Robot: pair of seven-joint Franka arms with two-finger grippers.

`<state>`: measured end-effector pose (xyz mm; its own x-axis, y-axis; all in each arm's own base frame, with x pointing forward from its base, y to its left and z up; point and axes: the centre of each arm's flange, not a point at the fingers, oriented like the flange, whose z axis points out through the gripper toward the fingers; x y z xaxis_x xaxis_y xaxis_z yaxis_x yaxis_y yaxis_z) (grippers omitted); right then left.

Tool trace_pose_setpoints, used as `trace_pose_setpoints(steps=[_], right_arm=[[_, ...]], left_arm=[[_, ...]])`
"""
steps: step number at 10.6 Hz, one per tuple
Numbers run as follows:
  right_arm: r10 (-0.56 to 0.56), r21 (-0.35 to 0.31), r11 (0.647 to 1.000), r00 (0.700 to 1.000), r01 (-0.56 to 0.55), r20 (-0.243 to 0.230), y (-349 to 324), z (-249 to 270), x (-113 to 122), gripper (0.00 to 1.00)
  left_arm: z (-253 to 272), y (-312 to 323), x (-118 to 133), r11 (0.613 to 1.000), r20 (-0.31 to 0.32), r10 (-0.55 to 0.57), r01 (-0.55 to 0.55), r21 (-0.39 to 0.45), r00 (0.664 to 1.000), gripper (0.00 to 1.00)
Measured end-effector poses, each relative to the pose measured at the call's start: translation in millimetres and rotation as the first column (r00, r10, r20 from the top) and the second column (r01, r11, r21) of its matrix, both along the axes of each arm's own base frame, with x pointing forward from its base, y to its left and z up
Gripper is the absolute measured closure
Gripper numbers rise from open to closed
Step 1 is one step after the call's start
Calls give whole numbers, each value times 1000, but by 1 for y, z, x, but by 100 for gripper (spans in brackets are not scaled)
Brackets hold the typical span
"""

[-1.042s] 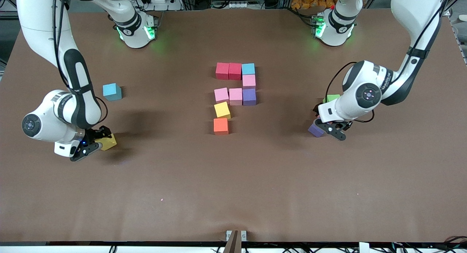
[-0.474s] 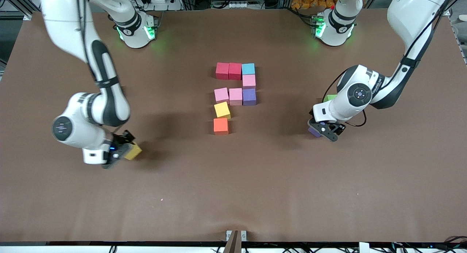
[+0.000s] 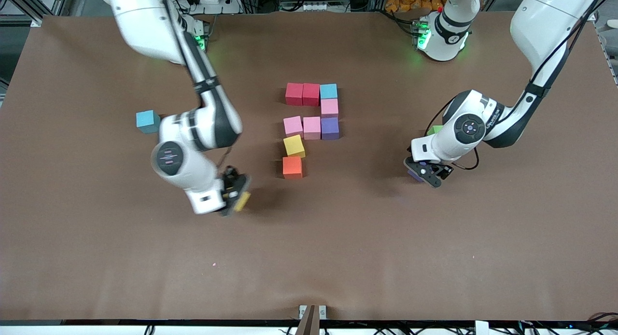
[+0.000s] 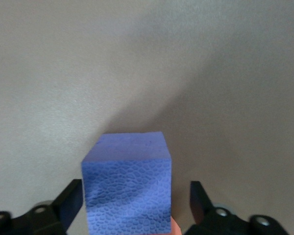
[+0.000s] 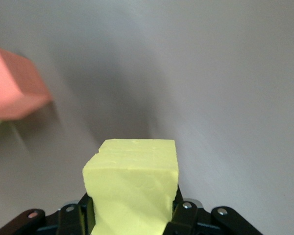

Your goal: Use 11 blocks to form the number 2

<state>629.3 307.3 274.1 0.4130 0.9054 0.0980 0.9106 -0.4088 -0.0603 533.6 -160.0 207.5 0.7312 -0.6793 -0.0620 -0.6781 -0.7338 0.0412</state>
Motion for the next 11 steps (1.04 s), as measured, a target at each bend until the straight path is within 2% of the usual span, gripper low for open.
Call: trace_pose_setpoints(steps=[1, 3, 7, 9, 11], right_arm=[[61, 6, 998, 998, -61, 3, 39, -2, -15, 42], [177, 7, 984, 984, -177, -4, 111, 1, -47, 42], [325, 6, 946, 946, -325, -21, 200, 17, -84, 42], [374, -3, 927, 927, -374, -22, 232, 4, -105, 42], [387, -14, 922, 922, -387, -25, 246, -12, -113, 42]], left_arm=[[-2, 1, 0, 1000, -2, 2, -2, -3, 1000, 10], [0, 12, 5, 1000, 8, 24, -24, -7, 1000, 38], [20, 52, 29, 996, 59, 91, -90, -10, 994, 42], [25, 69, 33, 994, 68, 108, -108, -7, 992, 44], [26, 75, 34, 992, 69, 127, -127, -9, 989, 44]])
